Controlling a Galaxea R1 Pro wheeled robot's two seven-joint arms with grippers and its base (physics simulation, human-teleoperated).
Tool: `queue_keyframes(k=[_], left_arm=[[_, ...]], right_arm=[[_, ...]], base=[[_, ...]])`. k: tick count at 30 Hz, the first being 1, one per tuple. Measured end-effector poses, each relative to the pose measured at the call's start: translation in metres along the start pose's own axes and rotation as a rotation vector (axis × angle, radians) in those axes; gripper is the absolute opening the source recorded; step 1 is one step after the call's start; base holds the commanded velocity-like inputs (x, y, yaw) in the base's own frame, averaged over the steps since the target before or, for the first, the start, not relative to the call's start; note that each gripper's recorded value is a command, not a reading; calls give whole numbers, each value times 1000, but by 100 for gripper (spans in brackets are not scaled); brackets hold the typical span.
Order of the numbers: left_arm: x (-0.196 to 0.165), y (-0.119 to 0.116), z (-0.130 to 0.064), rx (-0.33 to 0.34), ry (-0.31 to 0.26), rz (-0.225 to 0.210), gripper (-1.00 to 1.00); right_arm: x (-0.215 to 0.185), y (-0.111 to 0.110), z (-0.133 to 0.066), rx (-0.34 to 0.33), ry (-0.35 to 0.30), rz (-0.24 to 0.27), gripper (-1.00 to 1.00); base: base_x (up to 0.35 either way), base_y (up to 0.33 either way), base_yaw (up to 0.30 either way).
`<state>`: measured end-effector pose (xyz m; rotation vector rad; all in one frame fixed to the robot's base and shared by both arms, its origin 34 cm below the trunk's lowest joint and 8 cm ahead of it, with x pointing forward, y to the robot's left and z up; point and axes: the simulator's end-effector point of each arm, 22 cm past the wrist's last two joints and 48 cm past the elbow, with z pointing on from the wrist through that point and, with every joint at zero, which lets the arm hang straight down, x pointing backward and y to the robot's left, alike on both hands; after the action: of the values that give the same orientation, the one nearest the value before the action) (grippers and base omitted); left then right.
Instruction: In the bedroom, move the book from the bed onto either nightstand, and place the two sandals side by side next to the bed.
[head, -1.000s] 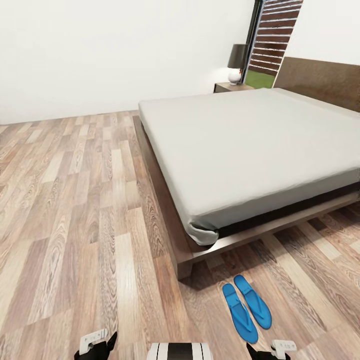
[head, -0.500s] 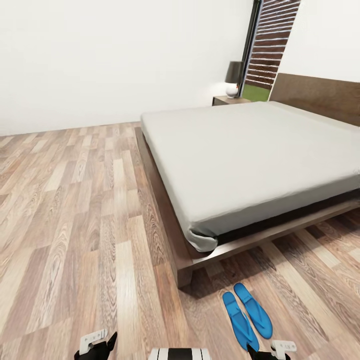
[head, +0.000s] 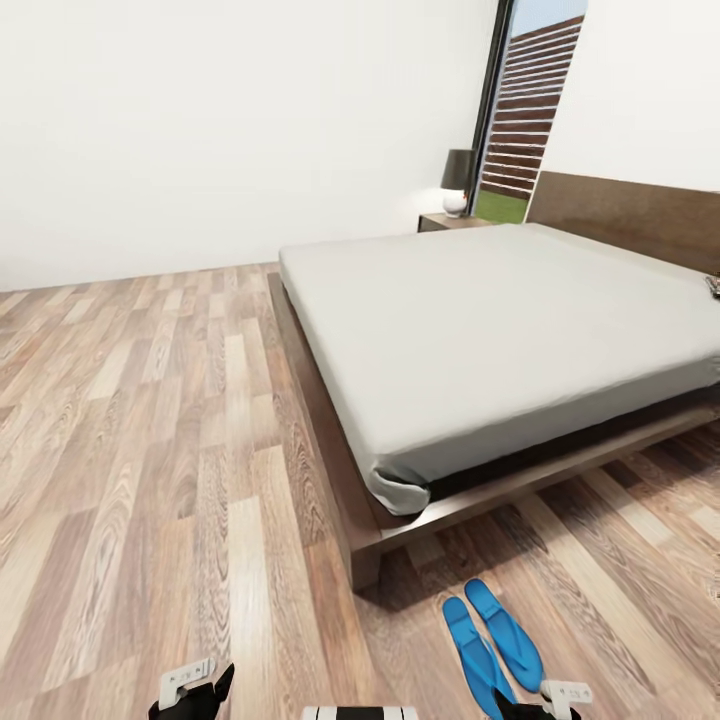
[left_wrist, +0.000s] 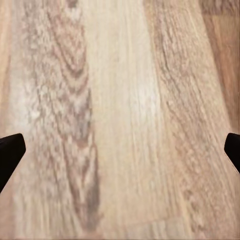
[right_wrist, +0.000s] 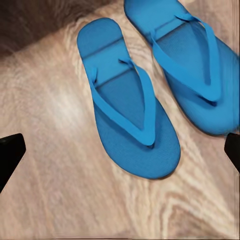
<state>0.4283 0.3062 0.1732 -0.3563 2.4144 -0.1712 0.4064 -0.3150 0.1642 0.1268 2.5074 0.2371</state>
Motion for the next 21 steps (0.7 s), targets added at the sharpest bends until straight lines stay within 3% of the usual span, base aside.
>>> queue_keyframes(k=[21], left_arm=[[0,0,0,0,0,0,100]], right_arm=[[-1,0,0,0,-1,0,100]], base=[[0,0,-278]])
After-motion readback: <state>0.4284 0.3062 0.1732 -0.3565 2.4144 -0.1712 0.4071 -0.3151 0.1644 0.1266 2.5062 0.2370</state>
